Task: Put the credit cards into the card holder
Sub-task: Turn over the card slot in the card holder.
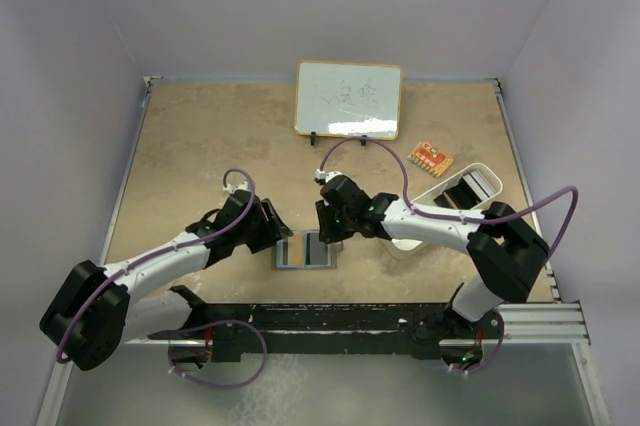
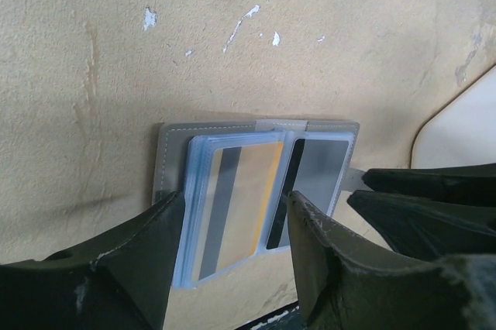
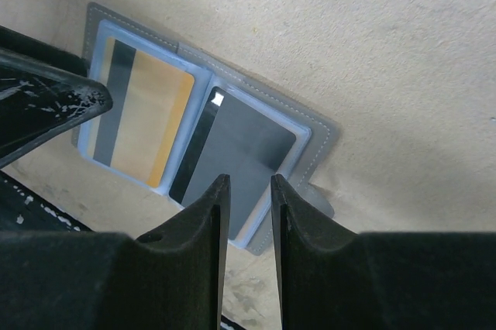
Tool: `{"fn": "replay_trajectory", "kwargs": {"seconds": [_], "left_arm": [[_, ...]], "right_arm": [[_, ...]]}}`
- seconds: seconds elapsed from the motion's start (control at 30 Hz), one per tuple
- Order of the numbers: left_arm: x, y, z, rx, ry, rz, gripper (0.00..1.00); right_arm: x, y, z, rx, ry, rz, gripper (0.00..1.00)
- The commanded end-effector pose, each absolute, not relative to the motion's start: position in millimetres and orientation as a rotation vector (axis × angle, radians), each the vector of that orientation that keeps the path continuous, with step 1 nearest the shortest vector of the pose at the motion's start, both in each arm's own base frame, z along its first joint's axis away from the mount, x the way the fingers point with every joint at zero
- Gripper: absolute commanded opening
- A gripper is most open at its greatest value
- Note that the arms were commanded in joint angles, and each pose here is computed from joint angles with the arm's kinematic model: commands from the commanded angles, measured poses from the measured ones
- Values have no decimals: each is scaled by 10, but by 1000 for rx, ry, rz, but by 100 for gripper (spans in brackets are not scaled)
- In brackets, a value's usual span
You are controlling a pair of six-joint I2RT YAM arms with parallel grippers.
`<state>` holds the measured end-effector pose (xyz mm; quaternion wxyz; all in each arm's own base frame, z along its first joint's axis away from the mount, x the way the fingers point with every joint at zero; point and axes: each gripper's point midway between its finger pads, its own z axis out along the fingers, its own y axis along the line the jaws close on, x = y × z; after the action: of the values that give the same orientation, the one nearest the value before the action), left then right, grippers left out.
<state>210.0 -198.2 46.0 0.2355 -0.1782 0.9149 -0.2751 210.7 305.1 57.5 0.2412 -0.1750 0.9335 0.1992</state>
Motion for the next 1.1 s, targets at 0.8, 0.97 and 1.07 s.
{"fn": "replay_trajectory", "kwargs": {"seconds": [0.8, 0.97, 1.07], "left_arm": [[2154, -2228, 597, -484, 2446, -970, 54], [2152, -2372, 787, -514, 2369, -1145, 54], [2149, -2451, 888, -532, 2319, -1251, 54]], "right_arm": [[2009, 2994, 119, -485, 2632, 497, 25], [1972, 2973, 93, -491, 2641, 502, 25], [1965, 2975, 90, -489, 2644, 505, 25]]}}
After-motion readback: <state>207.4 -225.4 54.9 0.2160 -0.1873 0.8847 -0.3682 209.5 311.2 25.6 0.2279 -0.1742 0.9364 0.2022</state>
